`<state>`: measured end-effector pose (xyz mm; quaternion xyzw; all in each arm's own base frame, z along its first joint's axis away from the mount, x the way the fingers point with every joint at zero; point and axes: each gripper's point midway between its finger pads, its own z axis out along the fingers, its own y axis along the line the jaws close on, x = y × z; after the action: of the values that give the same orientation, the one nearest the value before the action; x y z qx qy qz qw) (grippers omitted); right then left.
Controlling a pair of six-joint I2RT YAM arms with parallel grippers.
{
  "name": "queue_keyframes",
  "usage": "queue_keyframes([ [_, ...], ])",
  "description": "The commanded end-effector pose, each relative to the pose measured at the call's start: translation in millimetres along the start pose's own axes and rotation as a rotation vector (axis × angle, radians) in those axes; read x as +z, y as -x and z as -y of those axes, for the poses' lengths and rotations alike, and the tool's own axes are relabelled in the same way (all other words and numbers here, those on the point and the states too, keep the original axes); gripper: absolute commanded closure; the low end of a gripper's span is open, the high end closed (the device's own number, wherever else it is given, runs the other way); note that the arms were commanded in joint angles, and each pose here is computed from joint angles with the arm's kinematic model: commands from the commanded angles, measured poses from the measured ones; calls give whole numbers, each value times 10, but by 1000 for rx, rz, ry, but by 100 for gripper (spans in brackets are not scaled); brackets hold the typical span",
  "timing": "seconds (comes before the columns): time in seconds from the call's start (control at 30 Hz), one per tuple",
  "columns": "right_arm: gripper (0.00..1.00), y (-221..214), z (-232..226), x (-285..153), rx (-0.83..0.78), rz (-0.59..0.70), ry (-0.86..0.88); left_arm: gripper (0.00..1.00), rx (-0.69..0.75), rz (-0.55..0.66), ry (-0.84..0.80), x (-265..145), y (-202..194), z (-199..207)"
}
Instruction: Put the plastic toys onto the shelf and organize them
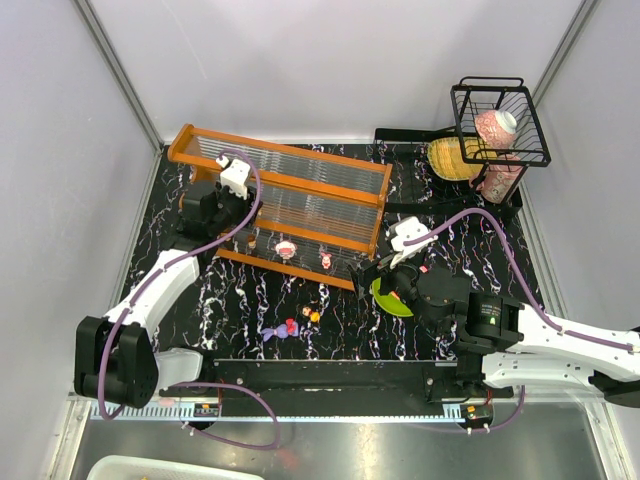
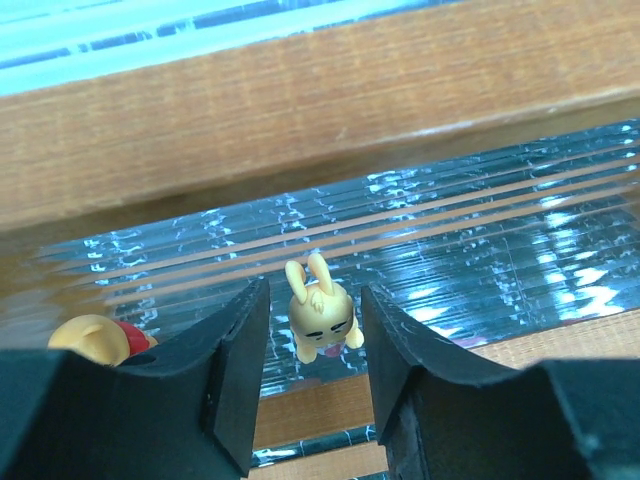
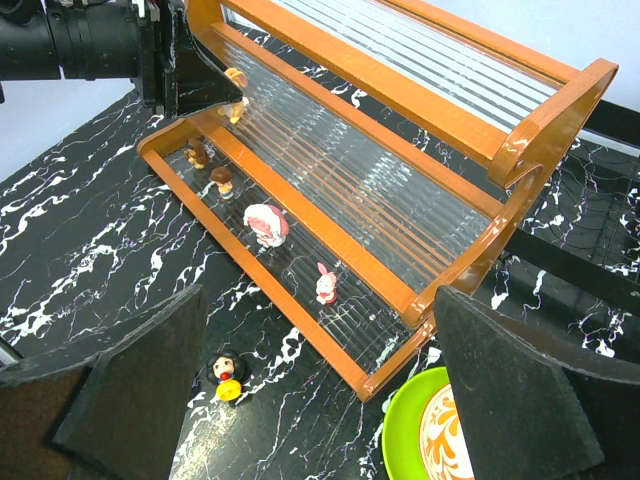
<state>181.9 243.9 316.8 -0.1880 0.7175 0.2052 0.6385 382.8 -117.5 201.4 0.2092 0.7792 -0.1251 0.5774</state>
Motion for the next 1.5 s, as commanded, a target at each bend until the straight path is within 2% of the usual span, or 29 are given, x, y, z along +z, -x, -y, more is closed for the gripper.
queue_keyframes([
  [0.0,1,103,23,-22,35,32,-12,54,42,93,5,-69,254,-5],
  [0.47,0,99,13,-22,27,24,-7,32,26,139,42,-183,386,-38],
  [0.67,0,128,48,-35,37,31,-24,23,2,228,34,-393,669,27],
  [0.93,0,3,-74,44,18,-27,-1,19,-38,294,32,-787,896,129],
  [1.03,0,-130,-193,72,8,-69,47,18,-86,306,49,-964,917,154],
  [1.1,0,-260,-279,85,2,-108,82,13,-122,316,88,-1075,911,119],
  [1.17,0,-409,-426,80,-3,-156,155,11,-189,270,123,-1125,777,95],
  [1.33,2,-994,-780,52,3,-339,302,4,-280,248,161,-1318,675,110],
  [1.47,7,-1401,-910,67,7,-449,331,1,-323,224,195,-1449,581,105],
])
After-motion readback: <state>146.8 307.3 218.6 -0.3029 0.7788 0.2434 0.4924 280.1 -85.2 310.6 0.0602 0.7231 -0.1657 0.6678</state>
